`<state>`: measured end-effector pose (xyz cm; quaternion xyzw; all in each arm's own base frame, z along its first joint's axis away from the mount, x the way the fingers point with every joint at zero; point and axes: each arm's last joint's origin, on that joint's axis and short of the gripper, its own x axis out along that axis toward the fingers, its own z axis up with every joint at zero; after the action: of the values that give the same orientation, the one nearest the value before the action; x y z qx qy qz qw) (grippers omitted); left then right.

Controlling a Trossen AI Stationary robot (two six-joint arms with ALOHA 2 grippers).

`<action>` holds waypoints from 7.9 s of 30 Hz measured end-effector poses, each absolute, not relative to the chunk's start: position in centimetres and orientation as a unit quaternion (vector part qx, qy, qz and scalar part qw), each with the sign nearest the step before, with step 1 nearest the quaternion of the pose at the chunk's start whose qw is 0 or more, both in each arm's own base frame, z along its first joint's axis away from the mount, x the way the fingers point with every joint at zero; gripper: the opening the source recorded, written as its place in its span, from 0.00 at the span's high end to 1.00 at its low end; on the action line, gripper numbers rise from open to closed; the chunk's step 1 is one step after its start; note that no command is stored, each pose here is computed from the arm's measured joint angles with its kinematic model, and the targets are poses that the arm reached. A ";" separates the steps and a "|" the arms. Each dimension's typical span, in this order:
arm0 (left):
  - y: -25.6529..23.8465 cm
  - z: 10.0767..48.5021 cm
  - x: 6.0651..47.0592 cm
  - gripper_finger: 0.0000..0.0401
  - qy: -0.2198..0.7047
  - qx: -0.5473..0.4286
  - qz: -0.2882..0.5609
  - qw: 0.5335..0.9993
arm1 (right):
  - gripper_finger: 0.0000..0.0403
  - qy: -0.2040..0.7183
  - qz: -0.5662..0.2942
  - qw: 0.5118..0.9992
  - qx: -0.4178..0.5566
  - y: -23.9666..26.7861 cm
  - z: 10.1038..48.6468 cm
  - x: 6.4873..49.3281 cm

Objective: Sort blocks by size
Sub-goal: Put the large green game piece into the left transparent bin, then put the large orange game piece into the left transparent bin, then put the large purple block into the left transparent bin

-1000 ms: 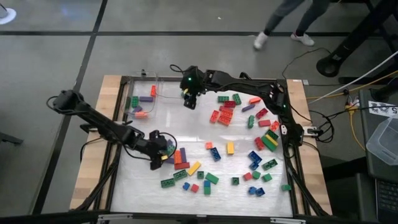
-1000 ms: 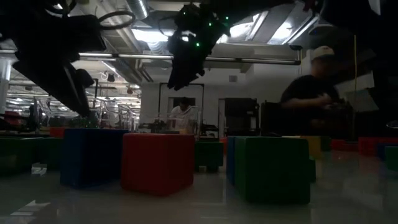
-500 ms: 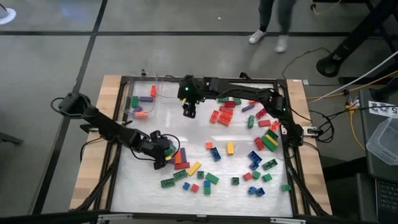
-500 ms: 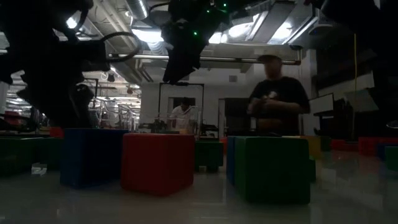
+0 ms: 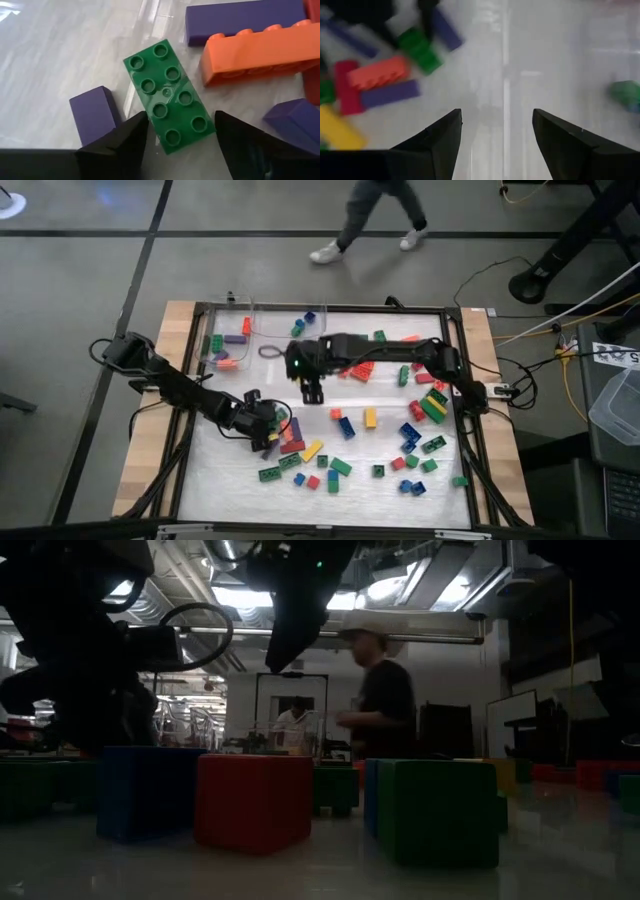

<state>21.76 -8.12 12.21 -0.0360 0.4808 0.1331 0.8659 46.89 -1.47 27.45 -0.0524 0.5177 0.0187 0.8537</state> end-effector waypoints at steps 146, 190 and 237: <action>1.3 23.8 16.6 0.48 0.295 -0.306 0.062 0.903 | 0.62 0.183 -0.199 0.939 -0.213 8.6 21.0 50.6; 6.1 23.6 13.3 0.76 0.254 -0.115 0.496 0.823 | 0.32 0.337 -0.254 0.877 -0.229 11.8 21.4 45.7; -2.2 18.0 18.6 0.52 0.500 -0.138 0.101 0.849 | 0.32 0.507 -0.065 0.859 -0.012 11.3 19.8 43.7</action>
<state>18.59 -2.17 17.97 -0.1379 0.4995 0.1008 0.8493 43.71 11.28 19.85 -0.0124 0.5074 -0.0648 0.8592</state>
